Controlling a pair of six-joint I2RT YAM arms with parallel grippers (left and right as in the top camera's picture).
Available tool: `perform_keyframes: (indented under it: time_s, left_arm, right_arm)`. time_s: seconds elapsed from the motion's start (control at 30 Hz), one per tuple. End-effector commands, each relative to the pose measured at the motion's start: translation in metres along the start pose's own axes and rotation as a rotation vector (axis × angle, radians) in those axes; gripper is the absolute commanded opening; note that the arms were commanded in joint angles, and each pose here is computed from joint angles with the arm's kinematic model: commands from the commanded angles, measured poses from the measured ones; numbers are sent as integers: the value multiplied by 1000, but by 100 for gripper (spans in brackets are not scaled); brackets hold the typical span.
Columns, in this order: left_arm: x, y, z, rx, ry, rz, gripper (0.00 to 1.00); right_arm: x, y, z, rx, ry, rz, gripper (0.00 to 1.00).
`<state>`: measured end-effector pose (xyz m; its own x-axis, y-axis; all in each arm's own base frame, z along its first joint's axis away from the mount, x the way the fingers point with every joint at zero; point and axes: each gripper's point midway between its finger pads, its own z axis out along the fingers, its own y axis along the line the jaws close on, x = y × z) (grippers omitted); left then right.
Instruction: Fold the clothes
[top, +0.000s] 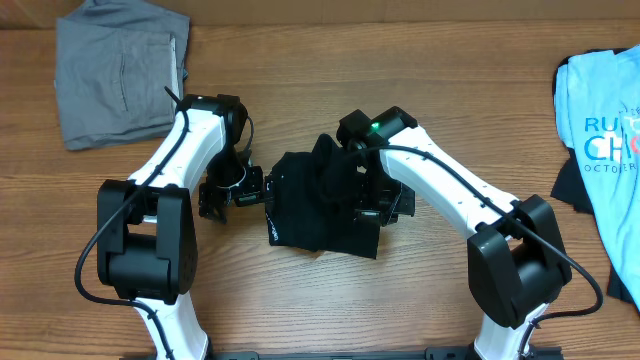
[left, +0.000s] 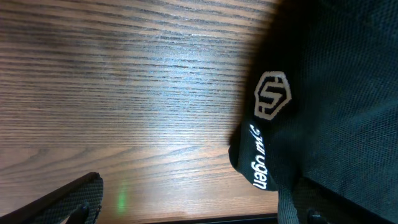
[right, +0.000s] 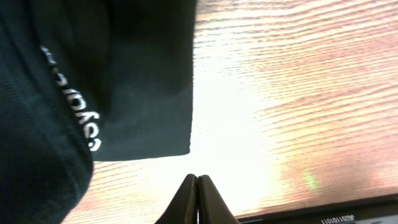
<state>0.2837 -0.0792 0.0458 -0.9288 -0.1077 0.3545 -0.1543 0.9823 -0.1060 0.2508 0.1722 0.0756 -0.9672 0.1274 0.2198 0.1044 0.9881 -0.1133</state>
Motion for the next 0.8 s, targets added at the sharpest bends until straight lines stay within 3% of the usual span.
perform_keyframes:
  time_s: [0.0, 0.1, 0.2, 0.27, 0.3, 0.5, 0.77]
  left_arm:
    - [2, 0, 0, 0, -3, -1, 100]
    - [2, 0, 0, 0, -3, -1, 100]
    - [1, 0, 0, 1, -6, -1, 100]
    - [0, 0, -1, 3, -10, 0, 100]
    - [-1, -1, -1, 8, -11, 1, 100]
    - [-2, -2, -1, 11, -17, 2, 100]
    - [-2, -2, -1, 11, -17, 2, 100]
  right_arm:
    - [-5, 0, -4, 16, -38, 17, 4]
    - [-17, 2, -22, -16, -97, 48, 5]
    - [-31, 12, -52, -84, -176, 34, 22]
    - [-42, 22, -72, -133, -241, -1, 91]
    - [-49, 29, -83, -167, -283, -22, 100]
    - [-75, 62, -94, -284, -378, -85, 100]
    - [-98, 85, -48, -281, -309, -74, 100]
